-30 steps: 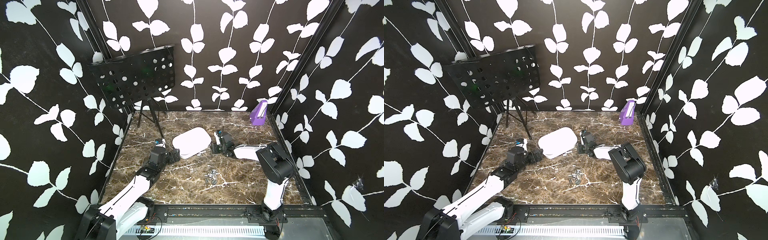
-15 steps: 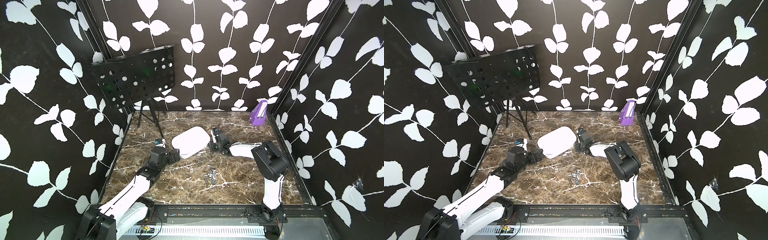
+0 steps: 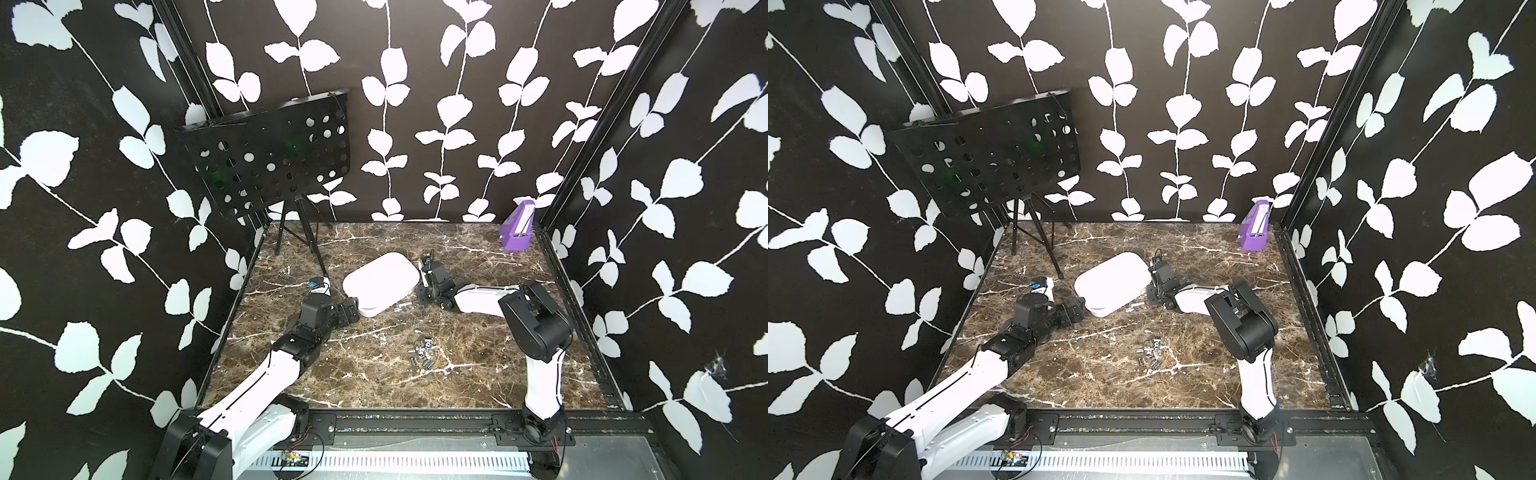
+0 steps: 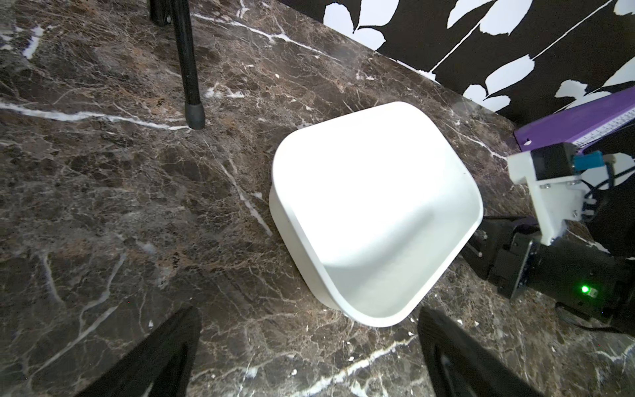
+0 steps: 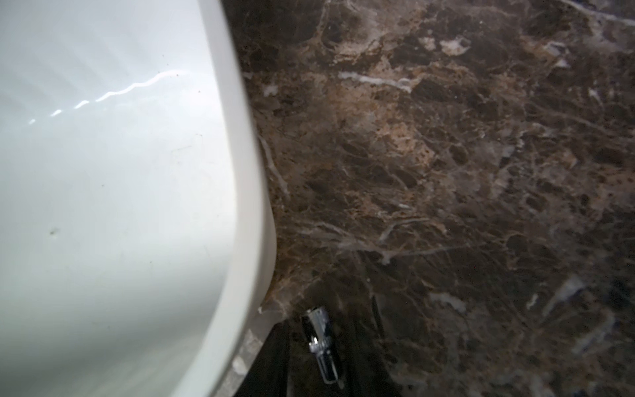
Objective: Put the socket on the desktop into the storage box
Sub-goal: Pick up the socket head from the center of the board.
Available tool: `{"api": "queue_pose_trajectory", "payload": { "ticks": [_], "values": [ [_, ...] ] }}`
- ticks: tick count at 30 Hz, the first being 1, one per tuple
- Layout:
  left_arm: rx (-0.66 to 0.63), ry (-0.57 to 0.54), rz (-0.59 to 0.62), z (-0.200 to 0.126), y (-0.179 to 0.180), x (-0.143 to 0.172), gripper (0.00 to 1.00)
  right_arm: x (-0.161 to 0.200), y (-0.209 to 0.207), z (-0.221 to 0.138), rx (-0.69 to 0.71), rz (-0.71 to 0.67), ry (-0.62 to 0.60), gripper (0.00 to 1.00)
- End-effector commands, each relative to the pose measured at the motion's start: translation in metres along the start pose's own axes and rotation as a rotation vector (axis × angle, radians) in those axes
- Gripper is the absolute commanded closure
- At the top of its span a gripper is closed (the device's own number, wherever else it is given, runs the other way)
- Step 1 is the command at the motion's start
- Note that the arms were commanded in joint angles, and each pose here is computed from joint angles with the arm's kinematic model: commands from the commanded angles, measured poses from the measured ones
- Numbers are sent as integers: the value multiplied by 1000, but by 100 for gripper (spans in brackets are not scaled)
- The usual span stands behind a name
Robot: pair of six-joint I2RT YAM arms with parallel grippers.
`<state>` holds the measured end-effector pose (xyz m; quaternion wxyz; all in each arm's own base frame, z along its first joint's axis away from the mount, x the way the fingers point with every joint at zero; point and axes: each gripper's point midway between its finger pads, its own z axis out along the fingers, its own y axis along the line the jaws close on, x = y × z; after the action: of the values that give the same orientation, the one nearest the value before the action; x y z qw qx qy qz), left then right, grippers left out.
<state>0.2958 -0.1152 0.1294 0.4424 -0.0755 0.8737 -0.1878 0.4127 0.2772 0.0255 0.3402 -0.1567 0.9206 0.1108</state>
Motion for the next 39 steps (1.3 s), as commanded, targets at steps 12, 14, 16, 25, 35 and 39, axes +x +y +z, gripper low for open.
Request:
{"api": "queue_pose_trajectory", "payload": {
  "ticks": [12, 14, 16, 25, 35, 39],
  "values": [
    [-25, -23, -4, -3, 2, -7, 1, 4, 1, 3, 81, -84, 31, 84],
    [-27, -21, -3, -3, 3, -6, 1, 4, 0, 2, 87, -86, 31, 85],
    [-25, -22, -3, -4, 2, -7, 1, 5, -1, 1, 90, -87, 34, 86],
    [-30, -25, -6, -5, 4, -7, 1, 11, -2, -19, 75, -78, 26, 90],
    [-13, -23, -4, -6, 0, -7, 1, 30, -7, -56, 51, -30, 15, 93],
    [-4, -24, -6, -7, -1, -8, 1, 34, -10, -80, 37, 2, -5, 94]
  ]
}}
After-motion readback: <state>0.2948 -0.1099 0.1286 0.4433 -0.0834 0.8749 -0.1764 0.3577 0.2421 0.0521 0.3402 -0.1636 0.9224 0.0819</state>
